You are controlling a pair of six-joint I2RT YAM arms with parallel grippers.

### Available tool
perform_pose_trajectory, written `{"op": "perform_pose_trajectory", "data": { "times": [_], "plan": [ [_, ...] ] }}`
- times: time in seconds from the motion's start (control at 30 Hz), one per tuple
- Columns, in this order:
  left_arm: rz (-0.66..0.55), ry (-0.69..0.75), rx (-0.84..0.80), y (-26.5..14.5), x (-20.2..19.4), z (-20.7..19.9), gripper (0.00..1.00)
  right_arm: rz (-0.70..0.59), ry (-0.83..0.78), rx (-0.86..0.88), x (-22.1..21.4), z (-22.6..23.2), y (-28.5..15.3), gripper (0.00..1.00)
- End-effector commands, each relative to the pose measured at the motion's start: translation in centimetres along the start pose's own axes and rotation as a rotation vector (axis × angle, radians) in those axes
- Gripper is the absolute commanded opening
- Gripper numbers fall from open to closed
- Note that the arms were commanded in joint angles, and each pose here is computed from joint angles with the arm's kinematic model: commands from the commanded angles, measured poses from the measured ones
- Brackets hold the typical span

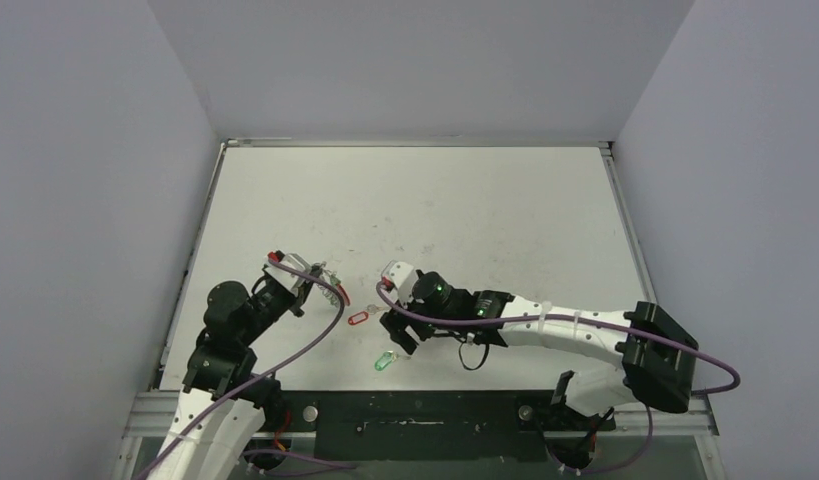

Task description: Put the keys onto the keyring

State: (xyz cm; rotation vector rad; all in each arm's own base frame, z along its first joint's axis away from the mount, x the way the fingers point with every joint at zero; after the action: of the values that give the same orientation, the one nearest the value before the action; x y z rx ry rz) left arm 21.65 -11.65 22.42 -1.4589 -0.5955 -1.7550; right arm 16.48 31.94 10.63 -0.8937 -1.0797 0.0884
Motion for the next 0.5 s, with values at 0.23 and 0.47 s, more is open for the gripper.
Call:
{"op": "perform_pose_trajectory", "data": {
  "times": [0.23,0.47],
  "plan": [
    [-0.002,0.047,0.056,-1.3,1.1,1.0,0.00,0.085,-0.289,-0.077,-1.2,4.0,2.9,0.64],
    [-0.010,0.031,0.058,-1.2,1.1,0.9,0.00,0.128,-0.316,-0.057,-1.7,4.8,4.5,0.57]
  ]
}}
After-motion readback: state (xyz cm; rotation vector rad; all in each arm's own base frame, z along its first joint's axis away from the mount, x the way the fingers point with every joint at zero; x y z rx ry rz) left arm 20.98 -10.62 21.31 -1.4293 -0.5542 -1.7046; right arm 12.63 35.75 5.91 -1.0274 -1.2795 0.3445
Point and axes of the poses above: each gripper's point midway between its finger pads, its own y axis out along the fingers, its own z axis along the line the jaws close on, x = y × z, the point moved 1 cm from there along -y, back along the fingers, and after that the axes turned 6 degrees about y, right-handed, at the moved point
